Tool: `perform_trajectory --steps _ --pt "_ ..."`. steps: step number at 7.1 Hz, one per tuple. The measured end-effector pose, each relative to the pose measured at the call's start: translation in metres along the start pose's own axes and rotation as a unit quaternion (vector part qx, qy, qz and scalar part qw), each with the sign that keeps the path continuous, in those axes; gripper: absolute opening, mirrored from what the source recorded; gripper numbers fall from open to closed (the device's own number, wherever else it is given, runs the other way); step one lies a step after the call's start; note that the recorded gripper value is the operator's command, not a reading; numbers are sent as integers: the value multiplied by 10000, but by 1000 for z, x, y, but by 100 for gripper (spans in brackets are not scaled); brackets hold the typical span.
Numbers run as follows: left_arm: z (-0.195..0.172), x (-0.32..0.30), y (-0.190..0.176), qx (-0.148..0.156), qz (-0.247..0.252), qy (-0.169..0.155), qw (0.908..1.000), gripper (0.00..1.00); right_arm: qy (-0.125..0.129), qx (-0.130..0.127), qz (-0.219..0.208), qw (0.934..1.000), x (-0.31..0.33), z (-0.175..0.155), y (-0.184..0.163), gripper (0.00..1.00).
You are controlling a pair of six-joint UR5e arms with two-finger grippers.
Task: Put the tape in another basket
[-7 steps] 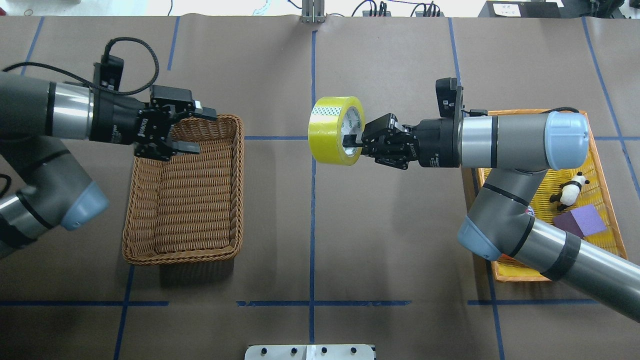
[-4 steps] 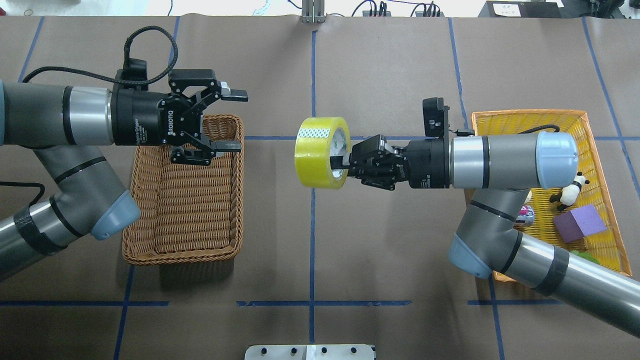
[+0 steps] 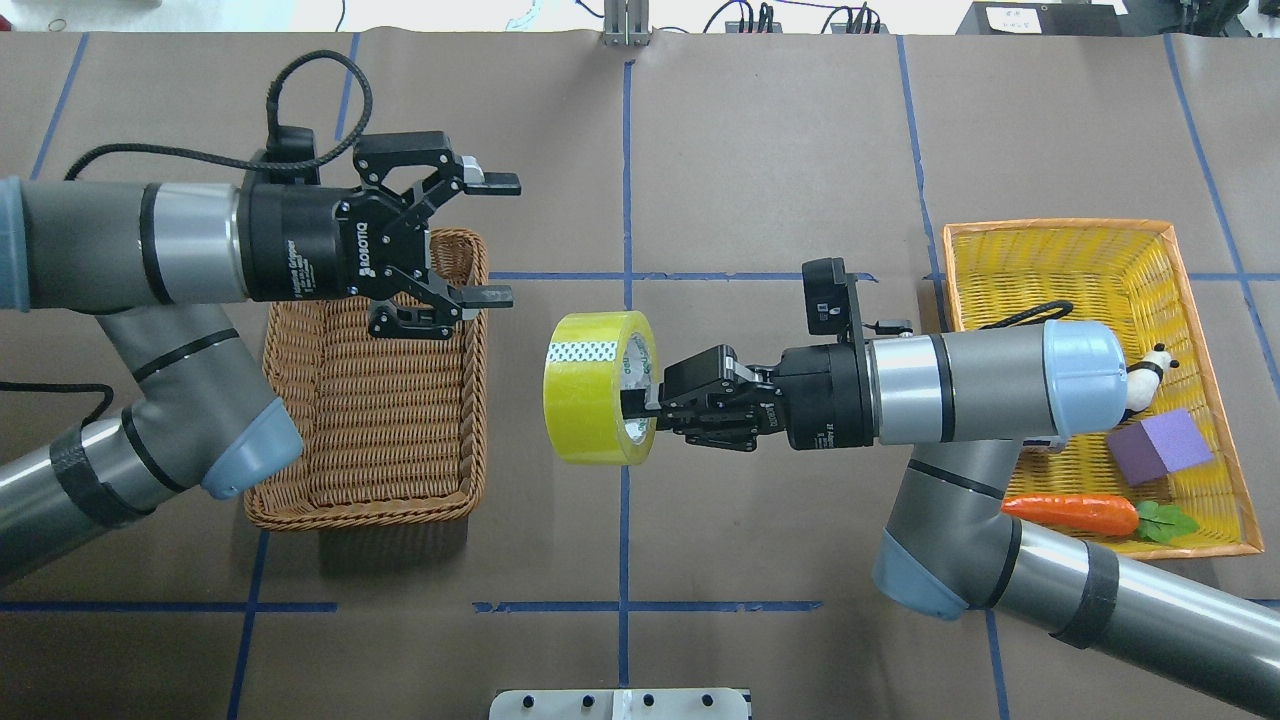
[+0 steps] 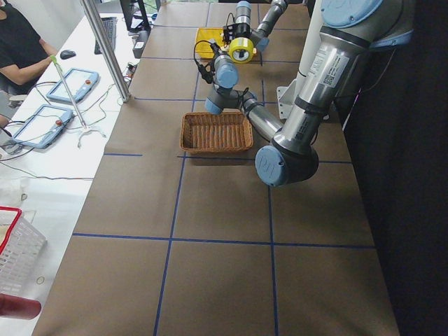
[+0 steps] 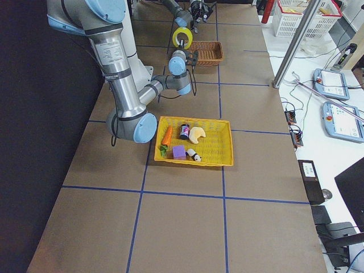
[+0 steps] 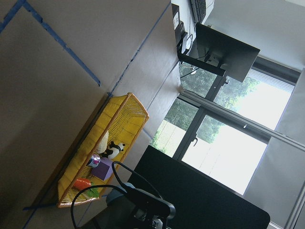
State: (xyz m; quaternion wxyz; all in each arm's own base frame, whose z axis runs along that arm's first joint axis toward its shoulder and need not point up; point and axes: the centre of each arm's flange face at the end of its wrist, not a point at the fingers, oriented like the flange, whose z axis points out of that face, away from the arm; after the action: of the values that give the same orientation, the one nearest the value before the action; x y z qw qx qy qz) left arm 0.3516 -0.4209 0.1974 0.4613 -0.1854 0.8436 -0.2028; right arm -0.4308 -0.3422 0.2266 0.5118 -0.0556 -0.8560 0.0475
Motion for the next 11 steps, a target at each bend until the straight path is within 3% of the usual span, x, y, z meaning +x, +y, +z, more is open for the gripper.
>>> perform_trajectory --steps 5,9,10,11 --pt "27 -25 40 -426 -166 -43 9989 100 5 76 9 10000 4 1 -2 2" --pt "45 -33 61 -559 -276 84 9980 99 3 88 41 10000 7 5 1 2" --pt "46 -32 62 -570 -270 100 9980 73 -7 94 54 9999 8 6 3 16" --pt "46 -31 63 -576 -267 107 9979 26 -14 94 58 9999 8 7 4 93"
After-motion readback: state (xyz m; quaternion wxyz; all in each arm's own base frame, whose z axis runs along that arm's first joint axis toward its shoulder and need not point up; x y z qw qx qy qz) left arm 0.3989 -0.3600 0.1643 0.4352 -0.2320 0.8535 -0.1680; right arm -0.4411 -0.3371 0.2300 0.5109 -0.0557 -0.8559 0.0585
